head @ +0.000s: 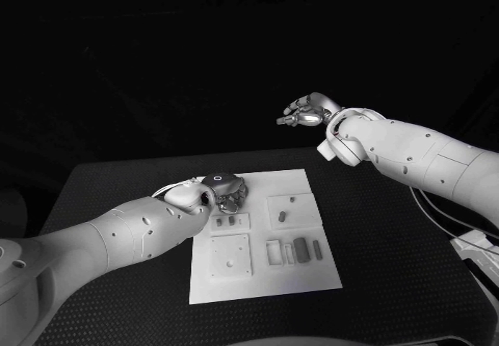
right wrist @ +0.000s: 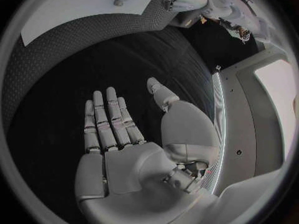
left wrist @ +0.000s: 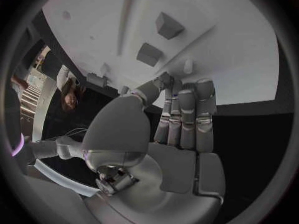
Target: Assemble the parts on the task board
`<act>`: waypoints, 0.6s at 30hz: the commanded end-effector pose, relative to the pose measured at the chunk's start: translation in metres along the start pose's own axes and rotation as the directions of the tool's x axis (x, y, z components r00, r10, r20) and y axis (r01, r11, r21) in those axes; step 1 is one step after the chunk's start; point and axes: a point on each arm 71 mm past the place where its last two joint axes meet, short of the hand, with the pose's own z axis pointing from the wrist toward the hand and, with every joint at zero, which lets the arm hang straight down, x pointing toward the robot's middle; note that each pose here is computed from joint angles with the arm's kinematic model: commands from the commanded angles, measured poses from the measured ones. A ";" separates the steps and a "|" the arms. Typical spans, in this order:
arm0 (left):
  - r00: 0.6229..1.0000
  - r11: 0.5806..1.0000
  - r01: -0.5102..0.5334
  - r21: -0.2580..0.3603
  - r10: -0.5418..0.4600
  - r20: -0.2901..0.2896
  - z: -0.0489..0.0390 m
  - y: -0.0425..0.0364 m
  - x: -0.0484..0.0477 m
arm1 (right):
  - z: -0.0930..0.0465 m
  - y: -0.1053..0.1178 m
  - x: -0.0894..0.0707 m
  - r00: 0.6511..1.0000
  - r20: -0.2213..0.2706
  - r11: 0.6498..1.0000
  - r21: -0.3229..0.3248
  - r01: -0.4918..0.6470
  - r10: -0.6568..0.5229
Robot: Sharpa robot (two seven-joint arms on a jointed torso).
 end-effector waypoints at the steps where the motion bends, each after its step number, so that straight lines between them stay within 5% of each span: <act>1: 0.996 0.997 0.071 0.001 -0.071 0.056 0.0005 -0.0018 -0.0084 | 0.000 0.000 0.000 1.000 -0.010 1.000 -0.011 0.001 -0.001; 12: 0.989 0.991 0.135 -0.011 -0.135 0.061 -0.0069 0.0106 -0.0309 | -0.001 -0.004 -0.003 1.000 -0.006 1.000 -0.001 0.003 -0.003; 18: 0.992 0.992 0.126 -0.028 -0.125 0.033 -0.0132 0.0193 -0.0299 | -0.002 -0.005 -0.005 1.000 -0.003 1.000 0.001 0.004 -0.004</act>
